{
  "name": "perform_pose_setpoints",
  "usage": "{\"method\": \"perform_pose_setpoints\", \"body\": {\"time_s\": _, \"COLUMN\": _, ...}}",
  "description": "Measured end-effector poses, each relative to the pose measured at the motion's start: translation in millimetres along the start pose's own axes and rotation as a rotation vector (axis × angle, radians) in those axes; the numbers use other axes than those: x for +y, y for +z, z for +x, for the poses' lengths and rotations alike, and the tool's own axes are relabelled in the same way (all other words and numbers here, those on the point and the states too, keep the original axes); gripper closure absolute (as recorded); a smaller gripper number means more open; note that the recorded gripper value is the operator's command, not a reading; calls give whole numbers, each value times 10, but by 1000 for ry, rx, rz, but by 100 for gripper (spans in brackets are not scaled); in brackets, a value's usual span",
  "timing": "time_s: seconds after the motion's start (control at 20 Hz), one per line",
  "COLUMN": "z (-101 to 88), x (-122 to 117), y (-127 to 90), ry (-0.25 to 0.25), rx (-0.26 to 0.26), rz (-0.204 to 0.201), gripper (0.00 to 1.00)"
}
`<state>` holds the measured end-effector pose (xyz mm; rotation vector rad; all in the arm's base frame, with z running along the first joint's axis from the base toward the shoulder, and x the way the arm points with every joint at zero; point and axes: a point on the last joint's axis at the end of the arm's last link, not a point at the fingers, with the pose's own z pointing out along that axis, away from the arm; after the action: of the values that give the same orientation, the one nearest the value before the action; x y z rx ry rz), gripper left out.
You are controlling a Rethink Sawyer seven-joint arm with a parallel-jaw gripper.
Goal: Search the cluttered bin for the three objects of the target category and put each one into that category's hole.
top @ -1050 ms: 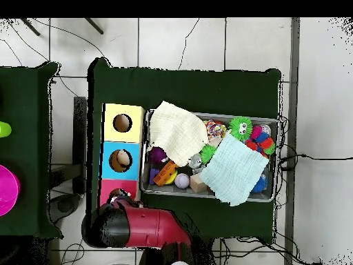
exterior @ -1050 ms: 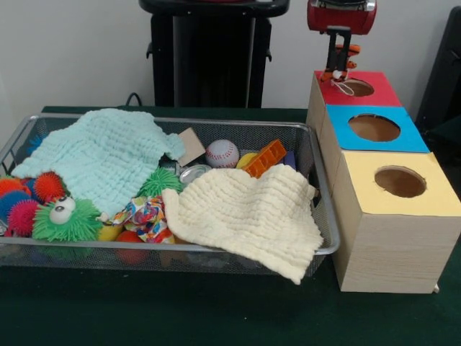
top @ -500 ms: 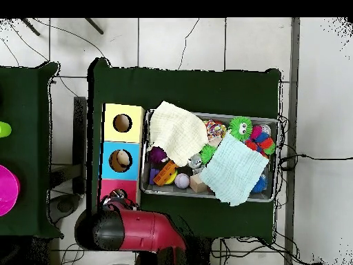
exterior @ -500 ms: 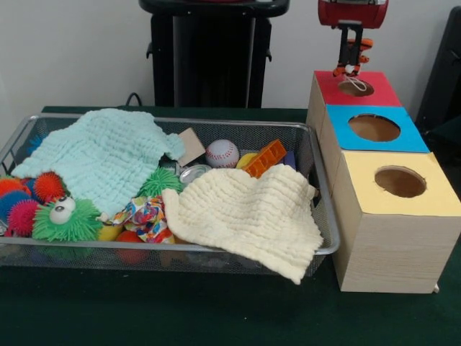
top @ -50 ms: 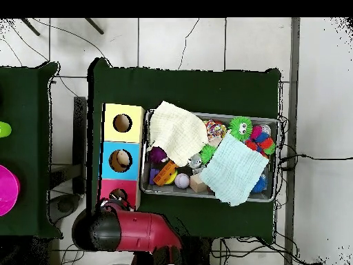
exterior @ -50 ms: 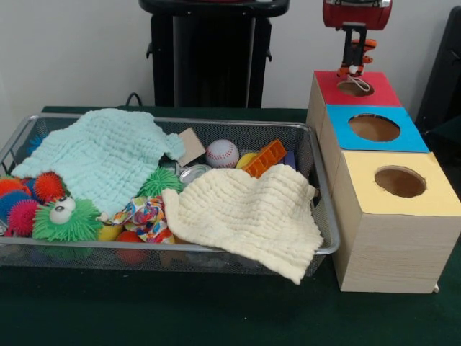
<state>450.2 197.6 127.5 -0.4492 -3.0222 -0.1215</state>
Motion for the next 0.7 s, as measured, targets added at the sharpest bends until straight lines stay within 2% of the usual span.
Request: {"method": "perform_pose_setpoints", "body": {"time_s": 0.7, "z": 141, "x": 80, "y": 146, "ry": -24, "rx": 34, "rz": 13, "gripper": 100}}
